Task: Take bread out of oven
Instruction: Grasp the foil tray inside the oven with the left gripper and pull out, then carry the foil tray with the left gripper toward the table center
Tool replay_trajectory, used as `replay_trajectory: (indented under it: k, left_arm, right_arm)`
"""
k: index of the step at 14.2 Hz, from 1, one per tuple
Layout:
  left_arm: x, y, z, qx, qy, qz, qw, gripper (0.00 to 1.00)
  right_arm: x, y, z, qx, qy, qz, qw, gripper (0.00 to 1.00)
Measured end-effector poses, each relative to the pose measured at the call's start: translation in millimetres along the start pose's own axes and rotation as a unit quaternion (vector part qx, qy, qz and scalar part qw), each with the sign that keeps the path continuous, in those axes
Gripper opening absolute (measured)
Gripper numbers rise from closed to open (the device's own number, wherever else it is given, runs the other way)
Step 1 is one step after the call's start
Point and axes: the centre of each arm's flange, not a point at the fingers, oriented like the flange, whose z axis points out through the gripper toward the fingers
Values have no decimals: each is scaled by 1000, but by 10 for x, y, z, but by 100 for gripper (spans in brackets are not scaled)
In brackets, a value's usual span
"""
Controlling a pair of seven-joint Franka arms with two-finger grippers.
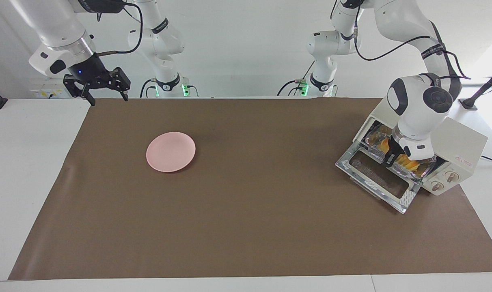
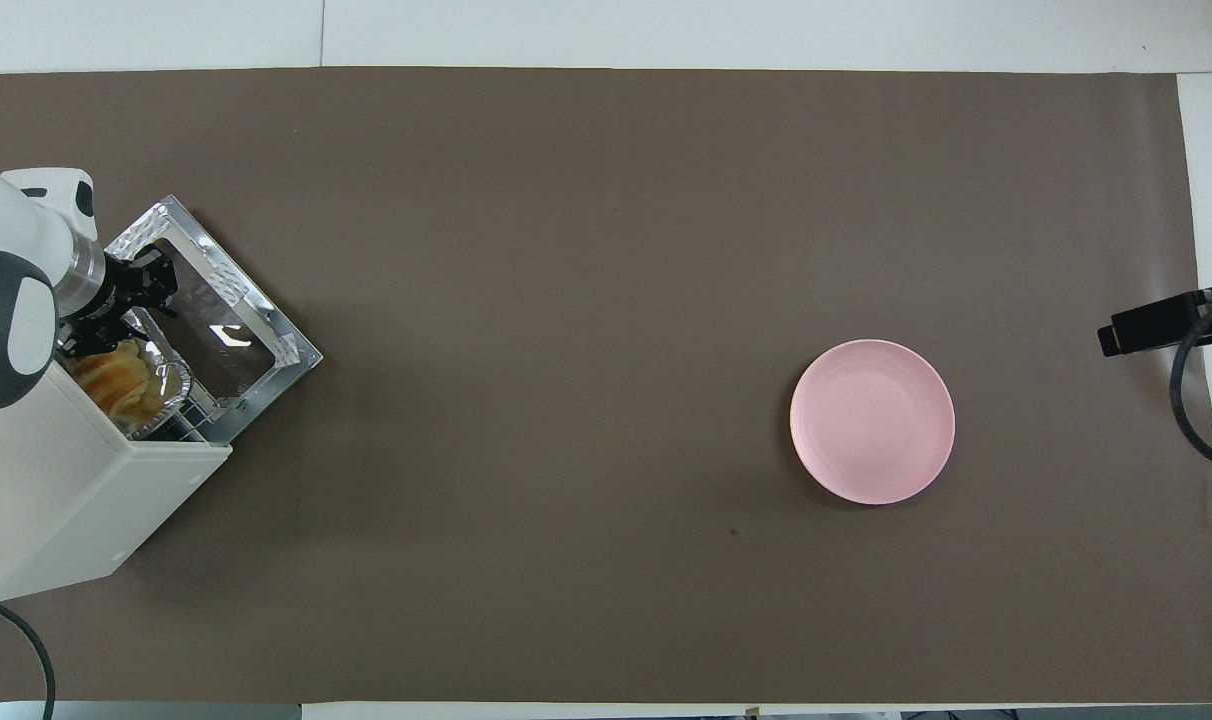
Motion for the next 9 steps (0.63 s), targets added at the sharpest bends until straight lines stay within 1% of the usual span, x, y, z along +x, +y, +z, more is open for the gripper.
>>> replay_trajectory:
  k: [1,2,3,4,5,7,9]
  left_arm:
    - [23,-58,69,1,-2,-5,1000,31]
    - [47,-99,103,1,-2,-8,1000,31]
    - [63,-115,102,0,-1,-10,1000,25]
    - [62,-103,77,-2,3,-8,1000,11]
    - [48,-58,20,-7,8,-3,1000,2]
    - [-117,215,-183,-21,24,26,999,2]
    - [-521,679,-420,-38,40,77,995,2]
  right_arm:
    - [0,0,0,0,0,0,1000,100]
    - [0,0,0,0,0,0,1000,100]
    - [0,0,0,0,0,0,1000,100]
    - [0,0,0,0,0,0,1000,100]
    - [0,0,0,0,0,0,1000,100]
    - [0,0,0,0,0,0,1000,100]
    - [0,-1,0,0,0,0,1000,100]
